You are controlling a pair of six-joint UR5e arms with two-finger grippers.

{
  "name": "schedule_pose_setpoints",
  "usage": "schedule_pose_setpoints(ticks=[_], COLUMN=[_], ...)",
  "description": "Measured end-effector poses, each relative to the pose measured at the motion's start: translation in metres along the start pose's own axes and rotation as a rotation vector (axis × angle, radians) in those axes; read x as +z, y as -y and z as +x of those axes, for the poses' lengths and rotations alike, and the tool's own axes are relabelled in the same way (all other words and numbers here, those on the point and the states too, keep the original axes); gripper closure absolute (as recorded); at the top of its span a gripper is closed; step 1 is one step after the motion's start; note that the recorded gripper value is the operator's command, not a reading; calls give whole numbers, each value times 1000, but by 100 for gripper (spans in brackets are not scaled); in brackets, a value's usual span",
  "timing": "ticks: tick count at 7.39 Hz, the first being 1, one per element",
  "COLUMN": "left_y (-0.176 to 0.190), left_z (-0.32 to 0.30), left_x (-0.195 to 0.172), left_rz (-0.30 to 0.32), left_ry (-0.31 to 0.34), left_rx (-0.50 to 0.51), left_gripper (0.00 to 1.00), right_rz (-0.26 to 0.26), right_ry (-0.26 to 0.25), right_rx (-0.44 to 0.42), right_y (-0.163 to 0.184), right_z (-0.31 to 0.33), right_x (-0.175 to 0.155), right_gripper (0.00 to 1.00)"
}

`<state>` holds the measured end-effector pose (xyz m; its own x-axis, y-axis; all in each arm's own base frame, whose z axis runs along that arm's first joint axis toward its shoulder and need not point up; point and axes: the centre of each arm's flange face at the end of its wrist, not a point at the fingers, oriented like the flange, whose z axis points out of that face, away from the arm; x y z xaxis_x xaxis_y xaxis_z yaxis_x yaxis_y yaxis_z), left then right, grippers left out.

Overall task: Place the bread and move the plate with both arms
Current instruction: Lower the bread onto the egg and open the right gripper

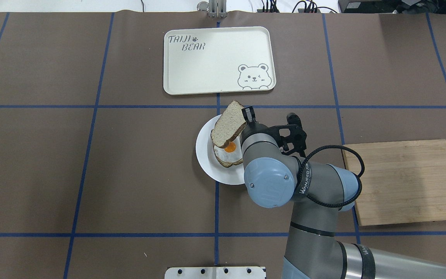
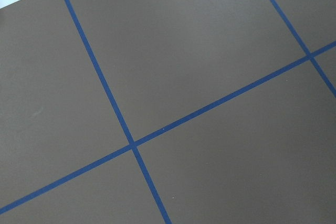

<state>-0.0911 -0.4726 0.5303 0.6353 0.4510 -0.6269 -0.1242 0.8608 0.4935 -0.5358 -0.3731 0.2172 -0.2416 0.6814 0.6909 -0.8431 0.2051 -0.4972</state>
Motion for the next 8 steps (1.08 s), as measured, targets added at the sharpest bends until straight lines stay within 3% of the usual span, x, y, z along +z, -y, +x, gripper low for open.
schedule_pose_setpoints(ticks=[3, 6, 7, 8], left_y=[0, 0, 0, 0], left_z=[0, 0, 0, 0], left_x=[0, 0, 0, 0], left_rz=[0, 0, 0, 0], left_ry=[0, 0, 0, 0], left_rx=[0, 0, 0, 0], left_gripper=[2, 2, 2, 2], right_rz=[35, 37, 33, 29], right_ry=[-24, -39, -36, -35], right_rx=[-48, -81, -95, -108], right_y=[4, 5, 1, -2], right_z=[34, 56, 60, 64], right_x=[14, 13, 10, 8], right_gripper=[100, 100, 85, 46])
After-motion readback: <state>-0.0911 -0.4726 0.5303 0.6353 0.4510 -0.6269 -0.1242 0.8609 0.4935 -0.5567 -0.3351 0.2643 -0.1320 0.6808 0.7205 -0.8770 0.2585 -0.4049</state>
